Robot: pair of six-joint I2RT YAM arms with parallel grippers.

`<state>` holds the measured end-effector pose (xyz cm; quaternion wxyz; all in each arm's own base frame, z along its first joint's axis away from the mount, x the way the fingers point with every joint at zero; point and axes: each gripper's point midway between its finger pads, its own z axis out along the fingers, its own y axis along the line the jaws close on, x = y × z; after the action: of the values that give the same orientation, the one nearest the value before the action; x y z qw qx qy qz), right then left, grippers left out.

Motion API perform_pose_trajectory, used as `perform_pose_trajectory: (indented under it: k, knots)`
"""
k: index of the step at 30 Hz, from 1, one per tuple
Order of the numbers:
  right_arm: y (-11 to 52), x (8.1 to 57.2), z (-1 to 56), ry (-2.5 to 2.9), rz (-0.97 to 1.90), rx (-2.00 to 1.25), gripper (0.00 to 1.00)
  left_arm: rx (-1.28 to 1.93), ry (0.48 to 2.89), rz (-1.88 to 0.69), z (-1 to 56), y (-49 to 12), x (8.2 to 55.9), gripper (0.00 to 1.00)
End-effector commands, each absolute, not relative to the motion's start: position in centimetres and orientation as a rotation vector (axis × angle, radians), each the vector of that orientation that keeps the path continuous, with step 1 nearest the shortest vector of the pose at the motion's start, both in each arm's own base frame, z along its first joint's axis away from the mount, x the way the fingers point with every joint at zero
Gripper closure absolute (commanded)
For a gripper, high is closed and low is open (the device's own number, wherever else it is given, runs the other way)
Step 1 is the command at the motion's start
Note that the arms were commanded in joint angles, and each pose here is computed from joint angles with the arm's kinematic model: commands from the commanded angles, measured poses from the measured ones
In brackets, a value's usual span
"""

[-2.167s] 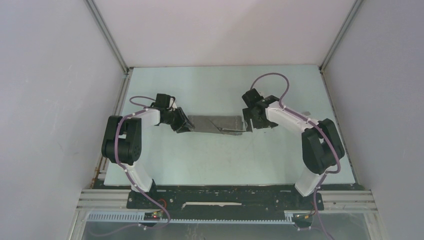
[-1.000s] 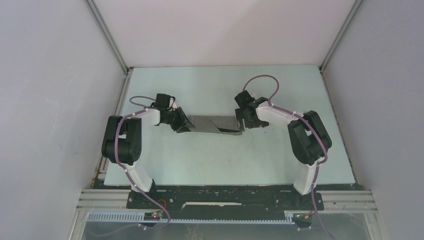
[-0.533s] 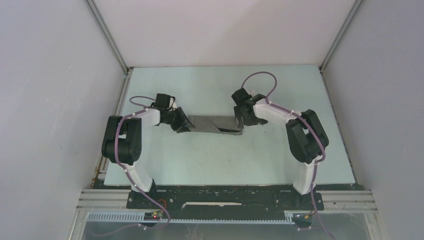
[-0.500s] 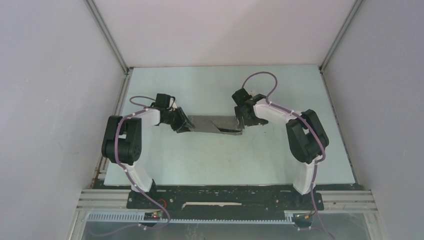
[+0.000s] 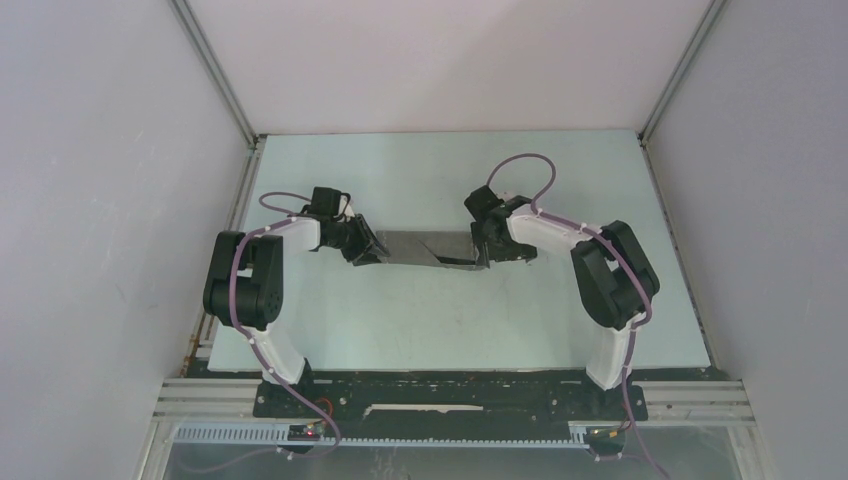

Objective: Fold the napkin into a case and place the utensils inside
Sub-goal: Insert the knife into the folded napkin.

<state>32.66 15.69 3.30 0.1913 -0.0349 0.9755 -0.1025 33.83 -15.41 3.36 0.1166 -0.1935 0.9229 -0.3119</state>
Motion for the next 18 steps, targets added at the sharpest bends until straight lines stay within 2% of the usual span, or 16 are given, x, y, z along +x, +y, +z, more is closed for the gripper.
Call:
perform_pose_trajectory:
  k: [1,16,18]
  knots:
    - [17.3,34.2,4.8,2.676,-0.176,-0.028,0.0,-0.529,2.662,-0.956,4.6,-16.1,34.9,0.61]
    - [19.4,36.0,6.5,2.648,-0.073,-0.021,0.0,-0.522,2.664,-0.958,4.6,-16.3,34.7,0.62]
    - [18.2,36.1,6.9,2.642,-0.104,0.021,0.0,-0.519,2.661,-0.961,4.7,-16.3,34.7,0.61]
